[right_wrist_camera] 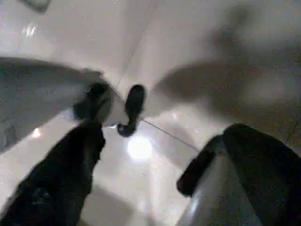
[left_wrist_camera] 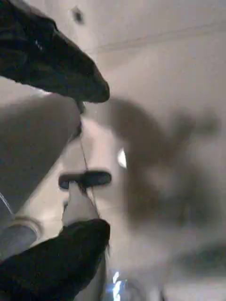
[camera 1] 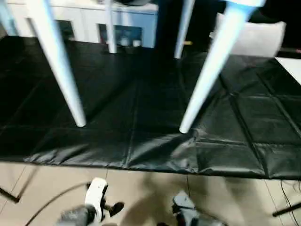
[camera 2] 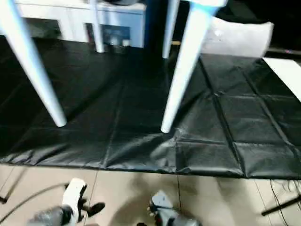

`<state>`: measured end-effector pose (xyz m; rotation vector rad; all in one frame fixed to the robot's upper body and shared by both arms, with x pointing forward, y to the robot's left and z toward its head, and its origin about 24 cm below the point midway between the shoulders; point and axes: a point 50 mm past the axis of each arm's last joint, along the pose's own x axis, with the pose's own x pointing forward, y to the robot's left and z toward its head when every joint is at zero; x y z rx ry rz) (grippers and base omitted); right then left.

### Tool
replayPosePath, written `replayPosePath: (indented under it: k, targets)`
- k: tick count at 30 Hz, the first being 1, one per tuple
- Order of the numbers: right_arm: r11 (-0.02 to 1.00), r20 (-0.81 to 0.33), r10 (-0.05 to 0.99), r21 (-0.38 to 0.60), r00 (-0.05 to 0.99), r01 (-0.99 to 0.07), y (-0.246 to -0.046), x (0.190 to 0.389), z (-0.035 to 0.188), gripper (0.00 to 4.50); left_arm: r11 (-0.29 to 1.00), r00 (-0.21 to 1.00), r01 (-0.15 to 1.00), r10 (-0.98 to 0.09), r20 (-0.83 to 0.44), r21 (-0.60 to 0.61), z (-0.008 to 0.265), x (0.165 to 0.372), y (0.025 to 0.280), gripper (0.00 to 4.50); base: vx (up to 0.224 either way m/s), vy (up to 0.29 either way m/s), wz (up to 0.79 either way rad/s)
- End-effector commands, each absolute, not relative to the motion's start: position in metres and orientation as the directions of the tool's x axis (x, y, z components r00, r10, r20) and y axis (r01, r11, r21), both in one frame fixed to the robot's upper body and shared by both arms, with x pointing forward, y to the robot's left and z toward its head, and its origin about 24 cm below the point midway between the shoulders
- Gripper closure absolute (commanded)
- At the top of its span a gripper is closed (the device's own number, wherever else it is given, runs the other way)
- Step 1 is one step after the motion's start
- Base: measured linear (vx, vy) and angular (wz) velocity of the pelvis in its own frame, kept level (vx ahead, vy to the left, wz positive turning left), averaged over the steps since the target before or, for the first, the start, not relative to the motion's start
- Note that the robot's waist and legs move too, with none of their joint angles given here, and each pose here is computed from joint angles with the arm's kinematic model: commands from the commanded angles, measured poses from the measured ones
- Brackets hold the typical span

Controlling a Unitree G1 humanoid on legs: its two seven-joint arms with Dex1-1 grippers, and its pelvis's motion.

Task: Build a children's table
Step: Flip table

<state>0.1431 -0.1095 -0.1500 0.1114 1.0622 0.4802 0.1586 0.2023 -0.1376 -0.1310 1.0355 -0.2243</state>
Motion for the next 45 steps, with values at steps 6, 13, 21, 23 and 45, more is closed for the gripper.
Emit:
replayPosePath:
  k: [6, 13, 21, 23, 45]
  targets:
    - [0.977, -0.892, 0.187, 0.214, 0.411, 0.020, -0.118, 0.139, -0.159, 0.00, 0.992, 0.413, -0.032, -0.098, -0.905, -0.122, -0.154, 0.127, 0.213, 0.03, 0.000, 0.000, 0.00]
    - [0.993, -0.884, 0.105, 0.120, 0.455, 0.004, -0.126, 0.156, -0.154, 0.00, 0.984, 0.477, -0.069, -0.111, -0.872, -0.164, -0.150, 0.137, 0.215, 0.03, 0.000, 0.000, 0.00]
    - [0.995, -0.859, 0.096, 0.079, 0.503, -0.055, -0.125, 0.174, -0.147, 0.00, 0.979, 0.588, -0.028, -0.147, -0.796, -0.201, -0.138, 0.167, 0.210, 0.03, 0.000, 0.000, 0.00]
    - [0.995, -0.858, 0.100, 0.091, 0.504, -0.043, -0.121, 0.176, -0.146, 0.00, 0.978, 0.604, -0.008, -0.161, -0.780, -0.208, -0.135, 0.174, 0.207, 0.03, 0.000, 0.000, 0.00]
    - [0.993, -0.918, 0.105, 0.114, 0.382, 0.000, -0.173, 0.142, -0.158, 0.00, 0.984, 0.494, 0.067, -0.178, -0.851, -0.166, -0.145, 0.159, 0.196, 0.03, 0.000, 0.000, 0.00]
